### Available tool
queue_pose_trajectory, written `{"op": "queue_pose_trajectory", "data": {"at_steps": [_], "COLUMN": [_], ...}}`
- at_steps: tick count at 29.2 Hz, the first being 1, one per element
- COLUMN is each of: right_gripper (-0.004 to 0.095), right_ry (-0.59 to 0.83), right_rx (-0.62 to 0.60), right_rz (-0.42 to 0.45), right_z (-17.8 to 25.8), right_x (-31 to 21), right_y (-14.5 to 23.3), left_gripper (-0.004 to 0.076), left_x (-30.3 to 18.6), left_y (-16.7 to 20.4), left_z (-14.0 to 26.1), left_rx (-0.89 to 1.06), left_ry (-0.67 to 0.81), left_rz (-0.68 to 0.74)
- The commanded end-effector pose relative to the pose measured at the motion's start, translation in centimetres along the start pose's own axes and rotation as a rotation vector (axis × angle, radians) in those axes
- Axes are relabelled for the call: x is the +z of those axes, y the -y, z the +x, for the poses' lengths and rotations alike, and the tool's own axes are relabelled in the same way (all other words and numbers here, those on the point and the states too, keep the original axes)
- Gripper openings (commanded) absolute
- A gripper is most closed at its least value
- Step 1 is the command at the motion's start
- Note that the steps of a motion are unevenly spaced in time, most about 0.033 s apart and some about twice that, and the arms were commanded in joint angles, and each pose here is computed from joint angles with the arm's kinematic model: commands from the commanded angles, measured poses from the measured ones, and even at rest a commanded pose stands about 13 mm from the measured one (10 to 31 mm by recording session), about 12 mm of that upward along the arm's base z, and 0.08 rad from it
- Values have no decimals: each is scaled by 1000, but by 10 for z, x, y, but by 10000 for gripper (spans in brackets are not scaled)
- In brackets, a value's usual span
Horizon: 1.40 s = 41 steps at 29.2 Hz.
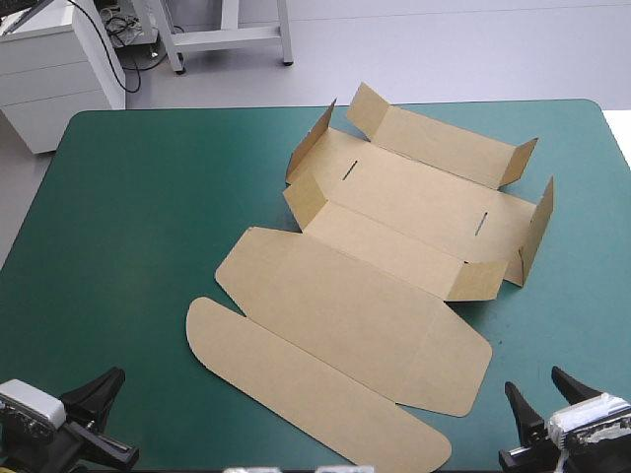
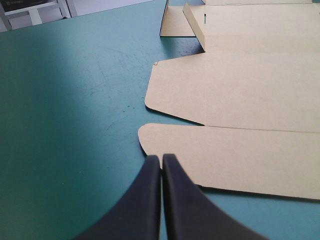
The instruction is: Fold the box
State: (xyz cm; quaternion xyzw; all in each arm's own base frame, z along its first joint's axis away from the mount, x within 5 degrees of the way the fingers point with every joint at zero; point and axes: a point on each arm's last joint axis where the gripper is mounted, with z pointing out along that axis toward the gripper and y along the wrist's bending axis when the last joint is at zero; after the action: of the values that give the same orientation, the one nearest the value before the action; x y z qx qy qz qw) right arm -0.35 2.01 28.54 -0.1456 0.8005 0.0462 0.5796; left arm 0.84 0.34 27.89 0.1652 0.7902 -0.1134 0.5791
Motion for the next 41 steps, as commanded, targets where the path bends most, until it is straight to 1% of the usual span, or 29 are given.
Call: {"op": "queue_pose_trajectory", "data": {"at_steps": [1,6,8,12,17,25,29,35,38,41], "right_gripper": [533,533,533,535,535,535,535,535,535,535], "right_ry": [129,204,171,53,-50,-208,-317,-472,-505,-496], "right_rx": [28,269,322,390,454,494,532,577,610,655], "right_rz": [-2,2,2,9,17,22,24,40,54,67], "right_z": [-12,-21,-24,-33,-60,-100,-100,-85,-79,-76], "right_x": [-8,-8,-3,12,37,87,118,159,176,189], "right_y": [-1,2,4,10,21,39,45,53,58,63], "left_gripper": [-8,-8,-8,-8,-8,-8,-8,-8,-8,-8], "left_x": [-5,-5,-5,-5,-5,-5,-5,-5,-5,-5], "left_y": [0,0,0,0,0,0,0,0,0,0], "left_z": [-11,-11,-11,-11,-11,-11,-11,-11,-11,-11], "left_rx": [-8,-8,-8,-8,-8,-8,-10,-8,-8,-8], "left_ry": [99,99,99,99,101,101,101,101,101,101], "left_rz": [10,10,10,10,10,10,10,10,10,10]}}
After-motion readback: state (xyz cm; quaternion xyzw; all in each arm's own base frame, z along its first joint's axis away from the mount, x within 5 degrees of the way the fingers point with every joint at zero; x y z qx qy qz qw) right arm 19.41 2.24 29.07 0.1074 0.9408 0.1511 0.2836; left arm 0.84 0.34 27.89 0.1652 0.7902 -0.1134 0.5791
